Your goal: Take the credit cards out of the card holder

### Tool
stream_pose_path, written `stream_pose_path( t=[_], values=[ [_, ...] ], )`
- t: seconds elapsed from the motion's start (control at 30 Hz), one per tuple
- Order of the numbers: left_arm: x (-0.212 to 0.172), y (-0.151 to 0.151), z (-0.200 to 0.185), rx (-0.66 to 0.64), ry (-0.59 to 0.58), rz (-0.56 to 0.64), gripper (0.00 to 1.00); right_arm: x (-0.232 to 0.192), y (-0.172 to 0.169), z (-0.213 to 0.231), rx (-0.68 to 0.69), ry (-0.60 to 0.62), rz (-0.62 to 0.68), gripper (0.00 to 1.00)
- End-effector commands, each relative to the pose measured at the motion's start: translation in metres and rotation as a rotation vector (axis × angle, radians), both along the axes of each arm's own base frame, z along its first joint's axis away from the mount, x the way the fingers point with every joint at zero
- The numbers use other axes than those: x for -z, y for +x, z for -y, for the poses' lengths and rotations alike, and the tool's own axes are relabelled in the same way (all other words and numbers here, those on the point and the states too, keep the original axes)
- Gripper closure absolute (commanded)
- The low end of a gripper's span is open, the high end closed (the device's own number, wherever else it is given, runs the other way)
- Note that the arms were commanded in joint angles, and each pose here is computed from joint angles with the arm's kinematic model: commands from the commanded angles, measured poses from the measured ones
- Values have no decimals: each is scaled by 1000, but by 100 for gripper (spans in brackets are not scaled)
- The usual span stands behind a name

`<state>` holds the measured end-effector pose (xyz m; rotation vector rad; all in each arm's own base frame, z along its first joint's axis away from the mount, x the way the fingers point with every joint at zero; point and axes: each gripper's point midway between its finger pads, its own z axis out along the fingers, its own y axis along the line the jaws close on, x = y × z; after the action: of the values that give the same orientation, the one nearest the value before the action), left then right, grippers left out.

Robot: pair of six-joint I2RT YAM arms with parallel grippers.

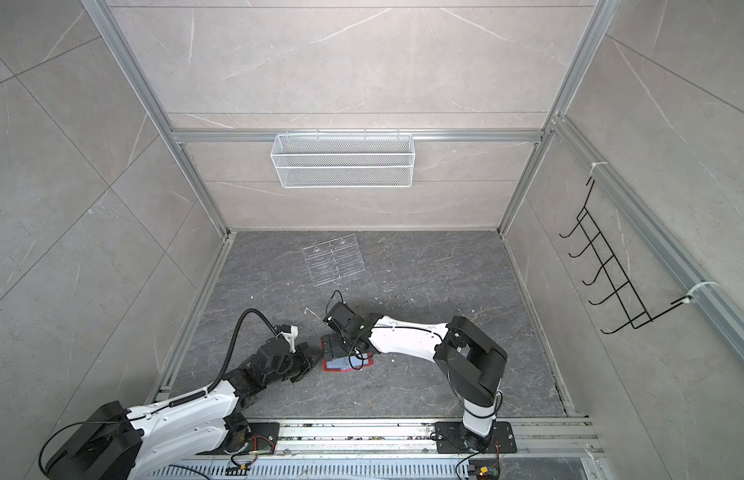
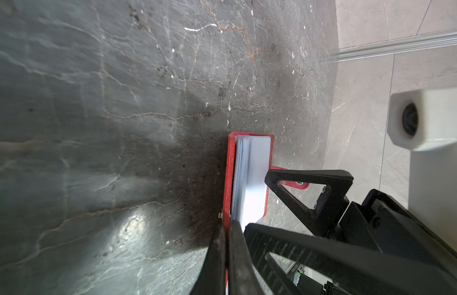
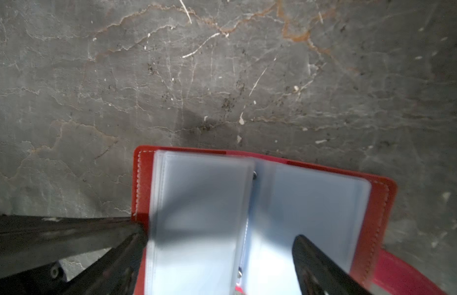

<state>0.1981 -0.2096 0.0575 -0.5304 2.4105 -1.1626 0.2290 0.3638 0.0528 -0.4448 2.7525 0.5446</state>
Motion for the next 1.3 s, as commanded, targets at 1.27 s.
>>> stream_pose_path(
  t=[1.27],
  values=[
    [-21,9,9,22,-18,74,100,-12,34,107,264,-145,99,22]
  ],
)
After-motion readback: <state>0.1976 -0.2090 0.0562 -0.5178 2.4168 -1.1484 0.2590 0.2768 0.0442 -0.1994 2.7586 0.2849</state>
